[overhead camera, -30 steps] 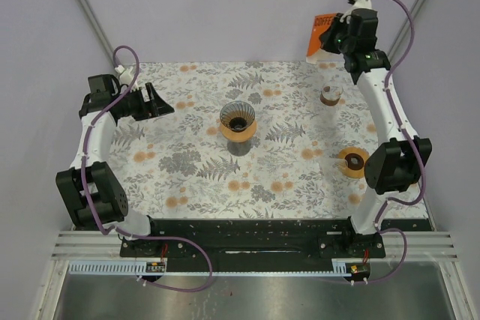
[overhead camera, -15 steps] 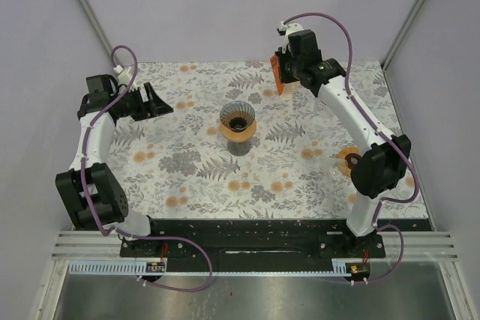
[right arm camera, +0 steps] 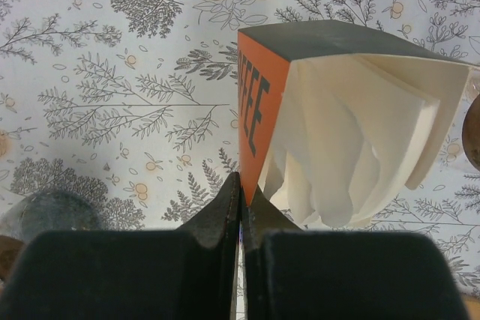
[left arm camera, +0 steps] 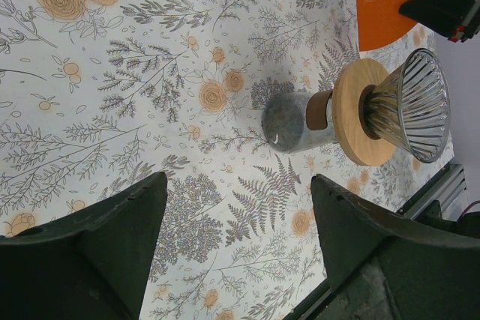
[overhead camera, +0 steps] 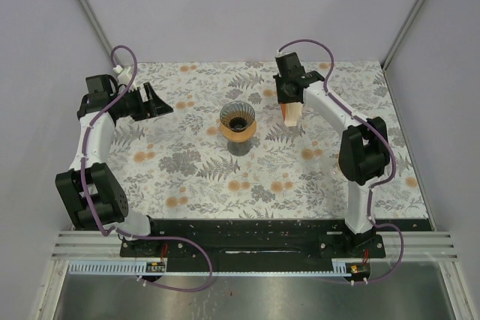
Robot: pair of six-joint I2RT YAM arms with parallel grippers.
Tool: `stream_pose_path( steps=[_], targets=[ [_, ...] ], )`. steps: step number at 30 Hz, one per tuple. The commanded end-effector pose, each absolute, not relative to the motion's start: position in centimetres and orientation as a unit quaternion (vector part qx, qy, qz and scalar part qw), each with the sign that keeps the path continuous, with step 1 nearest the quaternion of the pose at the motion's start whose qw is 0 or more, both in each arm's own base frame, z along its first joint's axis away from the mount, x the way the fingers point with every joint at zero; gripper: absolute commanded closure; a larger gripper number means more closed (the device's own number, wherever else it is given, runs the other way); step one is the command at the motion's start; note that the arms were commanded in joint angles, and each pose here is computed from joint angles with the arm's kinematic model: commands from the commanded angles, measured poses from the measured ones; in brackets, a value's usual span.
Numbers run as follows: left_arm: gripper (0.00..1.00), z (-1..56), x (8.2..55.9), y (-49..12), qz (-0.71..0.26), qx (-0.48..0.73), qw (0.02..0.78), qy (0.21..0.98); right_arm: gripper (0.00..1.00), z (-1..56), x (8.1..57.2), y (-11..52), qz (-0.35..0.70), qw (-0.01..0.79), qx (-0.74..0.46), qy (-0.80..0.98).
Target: Place the coffee filter in the dripper
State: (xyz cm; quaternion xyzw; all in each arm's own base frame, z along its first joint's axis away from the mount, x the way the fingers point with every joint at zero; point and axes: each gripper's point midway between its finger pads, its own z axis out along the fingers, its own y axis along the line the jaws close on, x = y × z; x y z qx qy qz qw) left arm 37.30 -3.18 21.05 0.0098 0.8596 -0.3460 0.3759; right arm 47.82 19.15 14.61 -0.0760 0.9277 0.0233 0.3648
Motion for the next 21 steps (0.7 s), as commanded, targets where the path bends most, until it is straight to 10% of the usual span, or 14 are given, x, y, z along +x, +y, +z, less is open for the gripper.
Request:
stream_pose_path(
  steps=[1,14,21],
  targets=[
    [0.19,22.6,37.5,-3.2,-0.346,0.031,0.402,0.847,1.0,15.0,49.8,19.0,0.013,0.403,-0.033,0.915],
    [0.19,22.2,37.7,-3.1,-0.348,0.029,0.397,0.849,0.9,12.1,50.0,20.3,0.034,0.376,-0.029,0.925],
    [0.19,22.0,37.8,-3.1,-0.349,0.027,0.395,0.849,0.68,12.5,49.6,21.7,0.059,0.374,-0.05,0.924]
  ],
)
